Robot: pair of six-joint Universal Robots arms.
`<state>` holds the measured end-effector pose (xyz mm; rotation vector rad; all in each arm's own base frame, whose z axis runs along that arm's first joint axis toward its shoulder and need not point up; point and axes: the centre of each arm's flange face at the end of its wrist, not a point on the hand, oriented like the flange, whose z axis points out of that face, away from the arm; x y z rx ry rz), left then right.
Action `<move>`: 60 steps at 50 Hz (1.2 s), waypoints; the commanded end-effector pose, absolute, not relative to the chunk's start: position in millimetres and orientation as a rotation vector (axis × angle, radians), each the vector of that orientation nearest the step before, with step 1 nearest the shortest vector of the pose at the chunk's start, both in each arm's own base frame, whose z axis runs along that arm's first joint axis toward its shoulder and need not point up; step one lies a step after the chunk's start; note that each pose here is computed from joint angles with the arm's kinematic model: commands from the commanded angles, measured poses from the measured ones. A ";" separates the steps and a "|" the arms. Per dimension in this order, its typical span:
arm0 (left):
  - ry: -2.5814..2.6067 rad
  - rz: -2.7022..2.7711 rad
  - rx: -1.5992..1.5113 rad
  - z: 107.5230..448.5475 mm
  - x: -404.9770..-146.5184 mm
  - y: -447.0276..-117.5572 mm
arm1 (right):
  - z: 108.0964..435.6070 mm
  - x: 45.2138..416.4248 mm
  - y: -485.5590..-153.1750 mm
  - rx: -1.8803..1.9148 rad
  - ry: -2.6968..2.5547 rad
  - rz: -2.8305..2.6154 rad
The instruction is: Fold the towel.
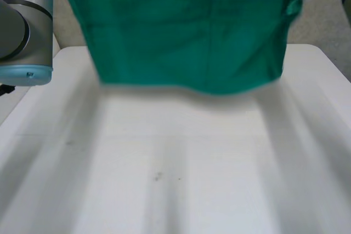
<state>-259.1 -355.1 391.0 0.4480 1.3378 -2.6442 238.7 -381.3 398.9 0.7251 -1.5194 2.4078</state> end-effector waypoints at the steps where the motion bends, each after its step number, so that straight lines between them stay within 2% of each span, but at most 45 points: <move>1: 1.499 -2.607 0.481 350.3 -258.9 -337.0 | 356.7 245.3 -341.5 0.967 -1.758 2.372; 3: 1.585 -2.564 0.500 330.0 -255.9 -332.4 | 348.2 245.7 -338.2 0.993 -1.809 2.341; 5: 1.711 -2.488 0.536 297.7 -251.4 -326.2 | 311.9 245.6 -325.4 1.085 -1.995 2.196; 6: 1.742 -2.468 0.545 289.7 -250.2 -324.4 | 311.8 245.6 -325.4 1.085 -1.996 2.196; 8: 1.774 -2.446 0.557 280.9 -249.6 -322.2 | 279.4 243.4 -316.1 1.135 -2.141 2.060; 9: 1.850 -2.381 0.586 256.9 -246.2 -315.5 | 263.3 241.0 -311.4 1.150 -2.208 1.992; 12: 1.911 -2.318 0.599 236.7 -240.8 -312.4 | 255.2 240.3 -308.8 1.159 -2.242 1.957; 15: 1.975 -2.247 0.616 210.5 -235.3 -312.5 | 199.1 236.3 -305.6 1.189 -2.419 1.758; 17: 2.017 -2.194 0.617 194.2 -228.7 -316.0 | 189.6 235.8 -305.4 1.195 -2.449 1.723; 21: 2.051 -2.143 0.591 183.2 -218.2 -320.4 | 161.0 234.2 -304.9 1.199 -2.539 1.629; 24: 2.057 -2.133 0.583 181.5 -215.1 -321.2 | 160.0 232.1 -305.8 1.187 -2.545 1.627; 29: 2.055 -2.140 0.575 183.7 -214.5 -319.8 | 153.1 204.1 -320.2 0.966 -2.613 1.647; 34: 2.063 -2.133 0.580 182.0 -214.0 -317.3 | 157.7 187.3 -319.7 0.793 -2.674 1.684; 42: 2.066 -2.128 0.579 181.1 -213.8 -317.1 | 140.2 156.9 -313.1 0.577 -2.808 1.576; 60: 2.038 -2.117 0.513 188.3 -200.1 -326.9 | 139.8 153.7 -303.7 0.475 -3.012 1.608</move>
